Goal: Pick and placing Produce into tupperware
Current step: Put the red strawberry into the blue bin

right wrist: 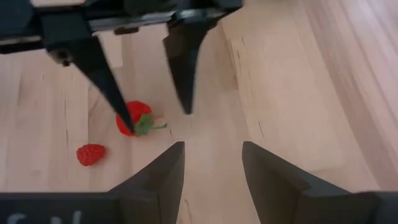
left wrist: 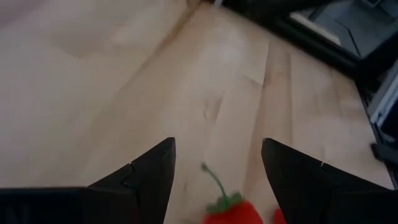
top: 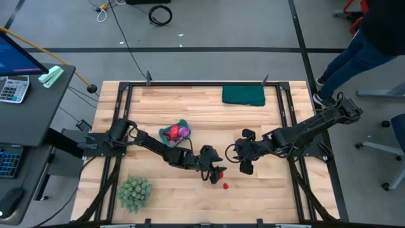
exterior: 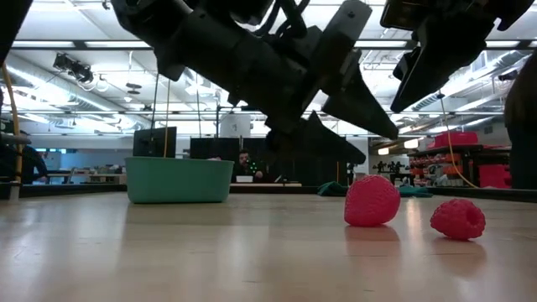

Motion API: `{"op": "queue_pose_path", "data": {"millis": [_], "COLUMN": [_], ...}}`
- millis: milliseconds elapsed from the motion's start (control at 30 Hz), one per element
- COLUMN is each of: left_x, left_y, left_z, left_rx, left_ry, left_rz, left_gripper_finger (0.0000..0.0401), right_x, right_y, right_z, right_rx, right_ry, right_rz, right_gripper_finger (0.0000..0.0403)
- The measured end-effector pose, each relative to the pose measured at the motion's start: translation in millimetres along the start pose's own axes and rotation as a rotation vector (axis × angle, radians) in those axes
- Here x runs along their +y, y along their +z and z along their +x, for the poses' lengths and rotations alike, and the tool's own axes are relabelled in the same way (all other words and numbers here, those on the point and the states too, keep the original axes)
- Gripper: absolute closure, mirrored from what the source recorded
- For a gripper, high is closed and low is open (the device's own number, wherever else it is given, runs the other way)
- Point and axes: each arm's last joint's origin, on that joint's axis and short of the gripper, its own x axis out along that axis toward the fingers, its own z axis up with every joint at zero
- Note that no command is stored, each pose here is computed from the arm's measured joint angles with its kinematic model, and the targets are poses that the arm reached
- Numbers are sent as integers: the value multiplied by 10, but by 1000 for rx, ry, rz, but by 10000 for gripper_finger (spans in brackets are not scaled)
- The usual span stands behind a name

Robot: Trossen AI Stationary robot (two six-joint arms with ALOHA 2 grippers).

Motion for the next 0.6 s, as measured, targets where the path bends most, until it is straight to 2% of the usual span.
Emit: {"op": "queue_pose_path", "data": {"millis": [267, 600], "left_x": [52, 34], "left_y": [-240, -276], "left_z": [136, 153], "left_rx": [18, 5], "left_ry": [2, -16], "left_rz": [-36, -44], "left_gripper_finger": [166, 170], "right_x": [-6, -5], "right_y": [6, 9], "right_z": [0, 0], "right_rx": [-16, -18], "right_ry": [-24, -23], "right_rz": [1, 1], "right_gripper_finger": [233, 233]}}
